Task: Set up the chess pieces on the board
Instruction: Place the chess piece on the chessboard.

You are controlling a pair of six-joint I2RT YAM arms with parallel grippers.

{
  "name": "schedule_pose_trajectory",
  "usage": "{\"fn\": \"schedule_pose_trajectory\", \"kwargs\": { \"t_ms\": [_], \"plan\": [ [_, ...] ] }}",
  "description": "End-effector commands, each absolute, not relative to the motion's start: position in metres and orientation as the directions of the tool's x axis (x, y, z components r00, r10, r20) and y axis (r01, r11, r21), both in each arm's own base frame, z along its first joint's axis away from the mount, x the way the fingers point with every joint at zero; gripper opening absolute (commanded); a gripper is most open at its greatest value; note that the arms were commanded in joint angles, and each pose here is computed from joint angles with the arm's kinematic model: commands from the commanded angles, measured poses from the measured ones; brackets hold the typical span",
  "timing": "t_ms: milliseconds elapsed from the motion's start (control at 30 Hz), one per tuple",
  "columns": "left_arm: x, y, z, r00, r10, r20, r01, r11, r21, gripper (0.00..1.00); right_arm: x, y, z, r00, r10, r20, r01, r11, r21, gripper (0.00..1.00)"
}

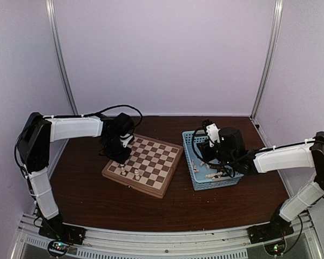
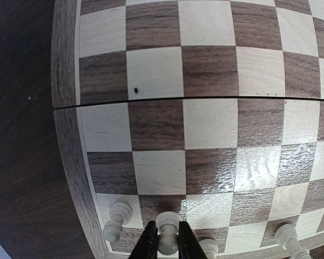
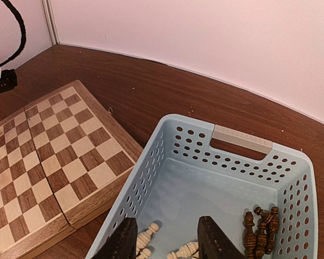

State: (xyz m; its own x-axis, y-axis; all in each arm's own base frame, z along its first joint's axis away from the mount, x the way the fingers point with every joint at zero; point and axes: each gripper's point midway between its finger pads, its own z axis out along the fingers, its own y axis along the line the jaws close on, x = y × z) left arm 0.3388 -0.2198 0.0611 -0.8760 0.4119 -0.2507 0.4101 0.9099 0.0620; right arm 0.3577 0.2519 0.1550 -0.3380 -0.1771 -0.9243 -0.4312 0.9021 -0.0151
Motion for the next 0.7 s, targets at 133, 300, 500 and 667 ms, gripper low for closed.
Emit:
{"fn": "schedule_pose_trajectory", "kwargs": {
  "t_ms": [133, 300, 500, 667],
  "plan": [
    [0.343, -0.222, 0.058, -0.877, 0.408, -0.253, 0.409, 0.911, 0.049, 0.19, 0.362, 0.250, 0.166, -0.319, -0.167, -0.933, -0.415, 0.910, -0.021, 0.41],
    [0.343, -0.223, 0.059, -0.880, 0.409, -0.243, 0.410, 0.911, 0.049, 0.23, 0.362, 0.250, 0.165, -0.321, -0.169, -0.932, -0.414, 0.910, -0.022, 0.41],
    [0.343, -0.226, 0.075, -0.874, 0.405, -0.270, 0.412, 0.910, 0.032, 0.27, 0.362, 0.249, 0.166, -0.320, -0.169, -0.932, -0.413, 0.911, -0.024, 0.41],
    [0.340, -0.232, 0.109, -0.856, 0.368, -0.362, 0.403, 0.915, -0.026, 0.32, 0.363, 0.248, 0.166, -0.324, -0.166, -0.931, -0.403, 0.915, -0.023, 0.41]
  ]
}}
